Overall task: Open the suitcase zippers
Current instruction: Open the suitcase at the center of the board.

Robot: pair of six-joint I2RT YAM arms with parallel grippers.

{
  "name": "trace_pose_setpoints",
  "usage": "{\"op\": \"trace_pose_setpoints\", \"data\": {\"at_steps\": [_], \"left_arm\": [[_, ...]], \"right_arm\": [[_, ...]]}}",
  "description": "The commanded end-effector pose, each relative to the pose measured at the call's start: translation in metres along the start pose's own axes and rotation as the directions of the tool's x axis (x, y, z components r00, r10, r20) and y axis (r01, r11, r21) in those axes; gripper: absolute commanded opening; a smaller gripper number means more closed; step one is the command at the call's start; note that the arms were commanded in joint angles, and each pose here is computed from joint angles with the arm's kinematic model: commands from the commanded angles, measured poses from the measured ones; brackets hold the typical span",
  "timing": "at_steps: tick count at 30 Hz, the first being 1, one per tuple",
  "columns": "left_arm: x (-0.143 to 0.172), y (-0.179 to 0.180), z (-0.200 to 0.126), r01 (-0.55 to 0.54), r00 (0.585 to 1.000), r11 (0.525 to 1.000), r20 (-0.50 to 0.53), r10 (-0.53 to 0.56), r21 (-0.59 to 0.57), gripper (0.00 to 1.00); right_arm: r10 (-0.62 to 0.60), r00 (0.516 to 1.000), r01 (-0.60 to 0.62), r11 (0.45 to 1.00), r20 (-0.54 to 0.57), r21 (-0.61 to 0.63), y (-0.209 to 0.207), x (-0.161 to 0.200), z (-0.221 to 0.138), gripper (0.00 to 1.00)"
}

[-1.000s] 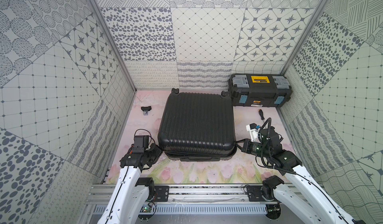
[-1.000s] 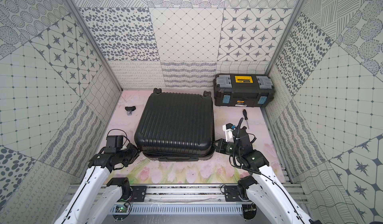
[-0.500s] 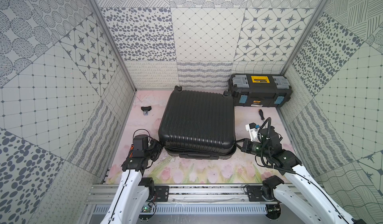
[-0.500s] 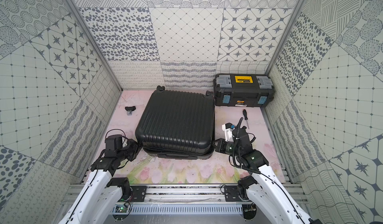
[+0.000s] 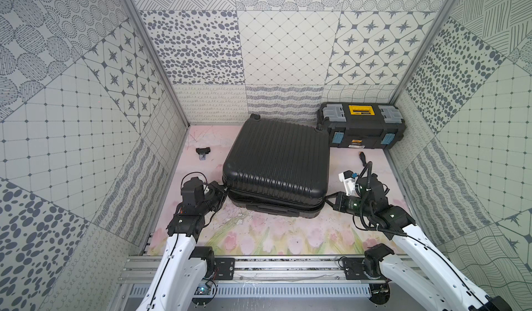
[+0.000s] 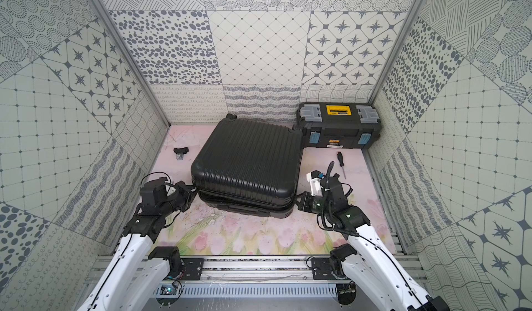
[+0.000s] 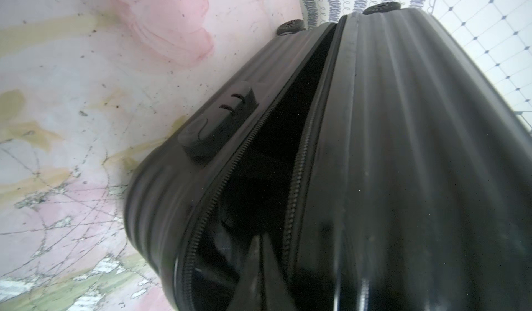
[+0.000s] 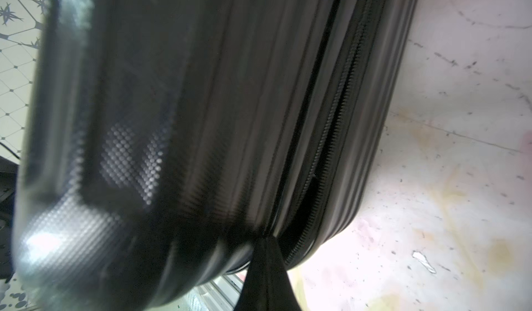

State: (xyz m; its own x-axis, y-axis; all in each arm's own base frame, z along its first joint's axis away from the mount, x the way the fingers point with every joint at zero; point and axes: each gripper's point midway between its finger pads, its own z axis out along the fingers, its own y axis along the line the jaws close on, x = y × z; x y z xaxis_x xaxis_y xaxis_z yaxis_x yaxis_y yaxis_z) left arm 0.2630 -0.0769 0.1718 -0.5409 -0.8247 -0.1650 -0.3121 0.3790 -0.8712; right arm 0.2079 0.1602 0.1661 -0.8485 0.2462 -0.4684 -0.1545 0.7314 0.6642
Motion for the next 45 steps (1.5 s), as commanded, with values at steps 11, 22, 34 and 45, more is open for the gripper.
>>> {"op": "trace_pose_setpoints", "data": {"at_steps": [11,22,34,45], "left_arm": [[-0.02,-0.154,-0.026,-0.314,0.944,0.881,0.213,0.25,0.355,0.09],[-0.015,-0.161,-0.023,-0.362,0.924,0.868,0.25,0.288,0.34,0.1],[-0.031,-0.192,-0.016,-0.413,0.895,0.851,0.316,0.314,0.323,0.1],[-0.058,-0.305,0.027,-0.567,0.802,0.758,0.428,0.418,0.323,0.12]], "right_arm": [[-0.029,0.973,-0.03,0.968,0.23,0.25,-0.035,-0.043,-0.033,0.0],[0.105,0.976,-0.102,0.994,0.191,-0.027,-0.004,-0.21,0.039,0.0],[0.038,0.998,-0.031,0.991,0.05,-0.134,0.052,-0.267,0.095,0.0],[-0.052,0.905,-0.066,0.963,0.422,0.262,0.017,-0.25,-0.022,0.07]]}}
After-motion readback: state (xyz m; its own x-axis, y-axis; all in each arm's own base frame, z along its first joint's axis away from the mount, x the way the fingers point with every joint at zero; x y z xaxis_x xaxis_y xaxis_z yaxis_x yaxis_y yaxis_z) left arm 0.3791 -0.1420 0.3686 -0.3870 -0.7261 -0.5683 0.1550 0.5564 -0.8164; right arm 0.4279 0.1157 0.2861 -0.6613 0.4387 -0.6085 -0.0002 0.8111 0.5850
